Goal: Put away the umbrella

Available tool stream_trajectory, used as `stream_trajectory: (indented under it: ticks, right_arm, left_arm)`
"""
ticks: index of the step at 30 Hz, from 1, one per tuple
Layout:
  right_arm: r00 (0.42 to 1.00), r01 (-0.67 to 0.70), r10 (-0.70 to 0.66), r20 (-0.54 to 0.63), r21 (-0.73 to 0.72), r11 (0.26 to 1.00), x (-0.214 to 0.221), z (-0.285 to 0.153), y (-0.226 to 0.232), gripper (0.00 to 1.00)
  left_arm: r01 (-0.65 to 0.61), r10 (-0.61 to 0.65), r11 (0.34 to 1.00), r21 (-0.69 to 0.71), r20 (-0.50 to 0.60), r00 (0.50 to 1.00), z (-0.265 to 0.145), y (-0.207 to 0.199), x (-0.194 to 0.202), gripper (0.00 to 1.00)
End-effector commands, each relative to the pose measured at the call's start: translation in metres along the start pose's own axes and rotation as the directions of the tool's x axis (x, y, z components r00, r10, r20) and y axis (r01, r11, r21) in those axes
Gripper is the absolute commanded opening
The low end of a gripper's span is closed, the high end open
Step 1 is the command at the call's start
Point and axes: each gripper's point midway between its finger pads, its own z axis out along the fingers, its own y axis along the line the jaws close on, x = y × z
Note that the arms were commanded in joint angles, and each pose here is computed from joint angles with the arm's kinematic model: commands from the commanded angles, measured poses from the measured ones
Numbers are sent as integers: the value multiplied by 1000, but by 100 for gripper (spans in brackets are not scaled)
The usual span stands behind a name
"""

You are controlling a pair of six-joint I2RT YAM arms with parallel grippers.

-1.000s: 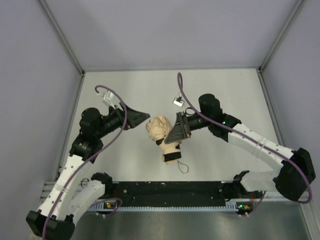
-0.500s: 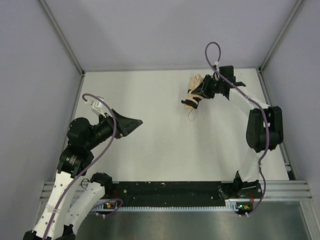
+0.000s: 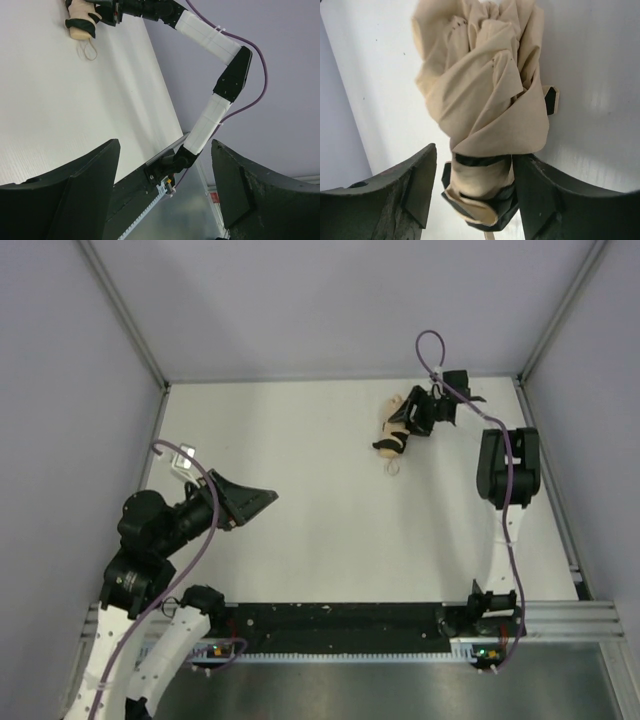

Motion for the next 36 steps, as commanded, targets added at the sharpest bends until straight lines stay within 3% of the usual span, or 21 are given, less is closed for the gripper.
stream_trajectory:
  ticks: [1,5,9,13,18,23,30,36]
  right_arm:
    - [987,119,-120,105,14,993,-39,-34,35,69]
    - [985,109,-133,106,207,972,-40,-78,28,84]
    - [989,68,-115,97,395,916,-4,-144,20,85]
    - [994,47,-86,71,431,901,59,-187,16,85]
    - [989,118,-143,47,353,928,139,-226,39,87]
    - [978,176,-190,85,153,973,196,-274,79,96]
    - [920,272,-219,324,-125,954,237,-359,146,99]
    - [882,304,-205,424,-179,936,251,-387,157,99]
  left_arm:
    - [-63,62,997,40,28,998,1,-25,-21,79]
    - [-103,103,994,28,20,995,6,-30,-29,78]
    - [-111,110,992,58,4,994,10,-38,-32,79]
    - [-90,91,992,91,3,996,16,-39,-31,79]
    - [-65,65,992,107,6,998,20,-37,-30,80]
    - [-82,78,989,127,32,996,15,-43,-33,80]
    - [-134,122,982,132,100,988,-1,-49,-35,81]
    - [-133,121,987,86,132,984,-11,-41,-33,82]
